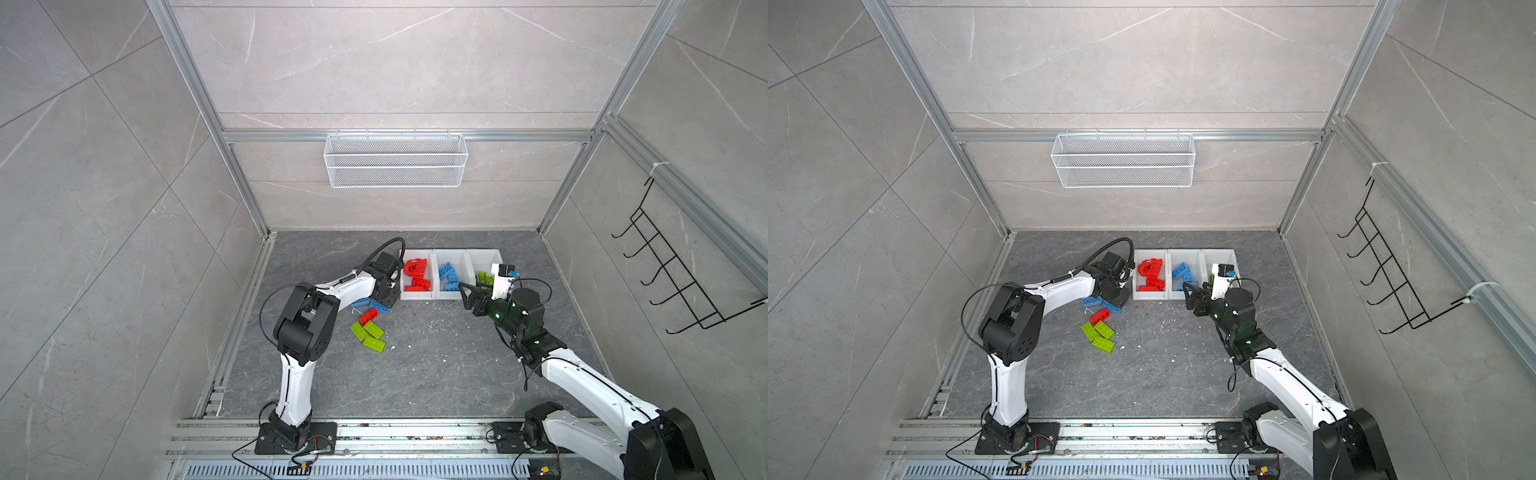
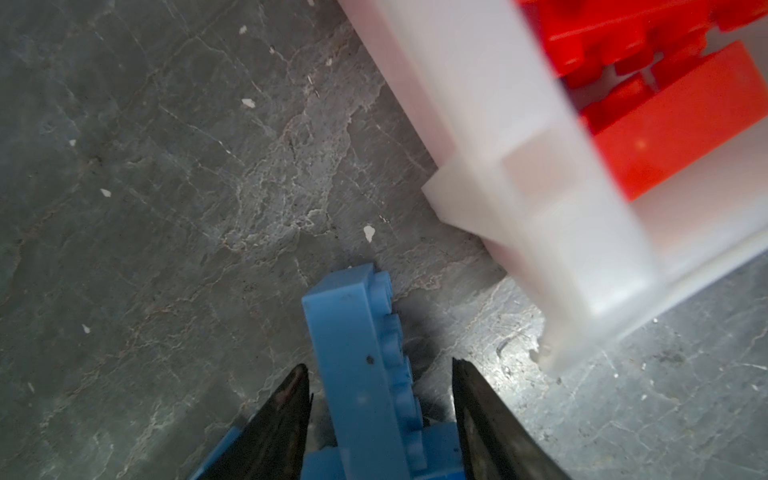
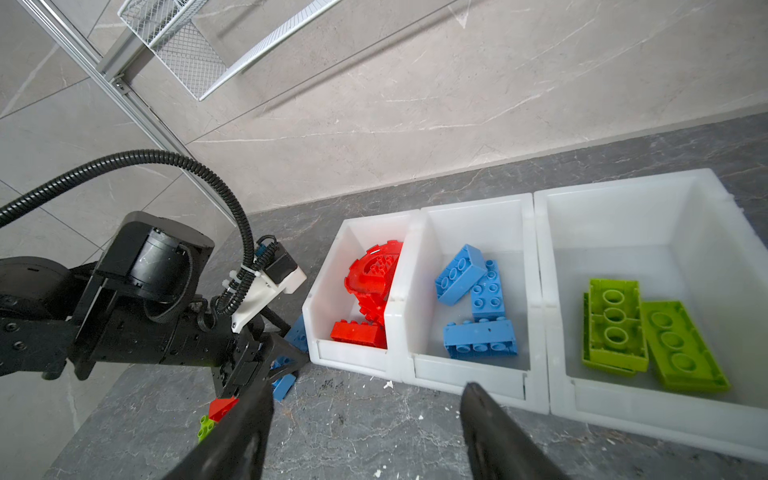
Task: Sort the legos into containers by color
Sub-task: 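Lift the blue brick with the left gripper over the blue compartment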
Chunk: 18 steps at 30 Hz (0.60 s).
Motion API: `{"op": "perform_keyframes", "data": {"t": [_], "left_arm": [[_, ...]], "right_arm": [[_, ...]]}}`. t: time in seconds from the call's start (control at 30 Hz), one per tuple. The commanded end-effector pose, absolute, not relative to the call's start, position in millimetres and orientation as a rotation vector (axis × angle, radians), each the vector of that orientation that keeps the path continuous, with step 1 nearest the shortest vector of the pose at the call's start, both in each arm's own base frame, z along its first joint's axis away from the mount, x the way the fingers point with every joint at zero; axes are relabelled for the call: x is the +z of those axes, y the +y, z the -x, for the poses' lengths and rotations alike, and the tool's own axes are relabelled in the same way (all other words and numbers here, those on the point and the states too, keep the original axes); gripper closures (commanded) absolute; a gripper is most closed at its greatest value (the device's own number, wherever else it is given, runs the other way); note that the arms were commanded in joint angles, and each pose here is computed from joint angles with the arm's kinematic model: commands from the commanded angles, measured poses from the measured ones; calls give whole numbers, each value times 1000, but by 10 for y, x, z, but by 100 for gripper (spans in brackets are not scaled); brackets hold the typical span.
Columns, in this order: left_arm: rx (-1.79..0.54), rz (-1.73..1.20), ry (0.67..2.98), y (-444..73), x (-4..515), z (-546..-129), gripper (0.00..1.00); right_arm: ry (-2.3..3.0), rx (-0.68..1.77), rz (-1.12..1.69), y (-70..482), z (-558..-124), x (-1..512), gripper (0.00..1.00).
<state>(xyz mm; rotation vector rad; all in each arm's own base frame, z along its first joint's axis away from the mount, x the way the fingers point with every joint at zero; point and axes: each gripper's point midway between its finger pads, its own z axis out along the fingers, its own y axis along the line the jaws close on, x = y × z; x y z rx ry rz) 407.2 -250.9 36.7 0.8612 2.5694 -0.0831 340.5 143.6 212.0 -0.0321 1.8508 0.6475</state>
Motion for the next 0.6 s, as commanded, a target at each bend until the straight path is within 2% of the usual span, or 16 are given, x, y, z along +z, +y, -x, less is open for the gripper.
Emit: {"op": "perform_keyframes", "data": {"t": [0.0,0.23,0.3,0.57], "left_arm": [[-82,-845,2560,-2518,371,-4157,48],[-93,-788,2542,-2470,421,-4166,63],[-98,-786,2533,-2459,438,-4155,74],[-73,-742,2490,-2378,681,-4197,77]], "right_arm": [[1838,648,27,1438,-3418,2143,27],[1834,629,28,1411,-3415,2140,27],[1836,634,27,1422,-3421,2133,27],[1829,633,30,1415,-3403,2160,27]]}}
